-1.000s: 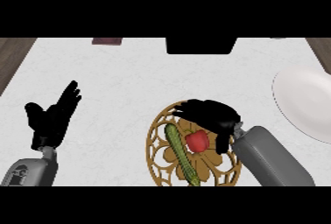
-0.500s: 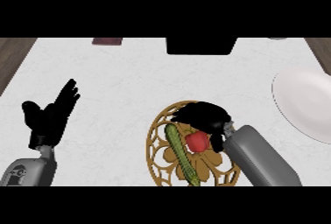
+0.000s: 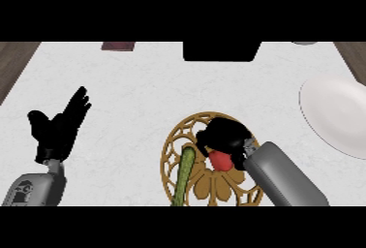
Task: Pick the bell pepper from the placemat and place it in the plate
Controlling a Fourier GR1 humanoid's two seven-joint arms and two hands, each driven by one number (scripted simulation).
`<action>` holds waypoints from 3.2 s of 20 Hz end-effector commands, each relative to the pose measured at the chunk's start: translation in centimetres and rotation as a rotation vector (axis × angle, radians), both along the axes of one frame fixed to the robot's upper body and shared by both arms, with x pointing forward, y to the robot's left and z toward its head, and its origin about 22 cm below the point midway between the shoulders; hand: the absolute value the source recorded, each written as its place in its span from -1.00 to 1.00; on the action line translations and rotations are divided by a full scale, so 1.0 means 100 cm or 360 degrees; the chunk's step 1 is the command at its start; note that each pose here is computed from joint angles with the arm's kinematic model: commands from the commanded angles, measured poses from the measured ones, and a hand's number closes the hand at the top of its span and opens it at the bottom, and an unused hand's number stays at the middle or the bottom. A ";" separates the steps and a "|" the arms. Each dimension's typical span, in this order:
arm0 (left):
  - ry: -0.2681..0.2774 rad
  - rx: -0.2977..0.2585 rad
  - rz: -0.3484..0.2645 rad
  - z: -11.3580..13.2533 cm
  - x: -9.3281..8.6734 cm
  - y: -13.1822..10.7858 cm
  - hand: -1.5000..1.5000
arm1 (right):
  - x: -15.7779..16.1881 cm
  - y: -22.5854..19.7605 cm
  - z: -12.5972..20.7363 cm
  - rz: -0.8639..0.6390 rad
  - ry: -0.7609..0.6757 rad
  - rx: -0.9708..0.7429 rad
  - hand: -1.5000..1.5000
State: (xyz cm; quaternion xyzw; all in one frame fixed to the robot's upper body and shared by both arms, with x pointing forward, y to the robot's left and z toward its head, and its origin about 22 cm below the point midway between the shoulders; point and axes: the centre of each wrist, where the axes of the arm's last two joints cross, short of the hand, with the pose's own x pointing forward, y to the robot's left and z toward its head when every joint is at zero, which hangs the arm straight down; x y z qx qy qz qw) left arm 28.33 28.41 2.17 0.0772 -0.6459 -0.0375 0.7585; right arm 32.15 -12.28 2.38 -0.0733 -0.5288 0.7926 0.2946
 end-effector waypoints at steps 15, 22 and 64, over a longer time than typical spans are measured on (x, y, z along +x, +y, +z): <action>0.0011 0.0023 0.0121 -0.003 -0.015 0.030 0.00 | -0.103 -0.190 0.023 -0.0556 -0.0349 0.0819 1.00; 0.0016 0.0004 0.0066 0.005 -0.010 0.002 0.00 | -0.127 -0.230 0.060 -0.0966 -0.0786 0.1149 1.00; -0.0025 -0.0021 -0.0010 0.001 0.003 -0.005 0.00 | -0.011 -0.396 0.054 -0.1033 -0.0259 0.1790 -1.00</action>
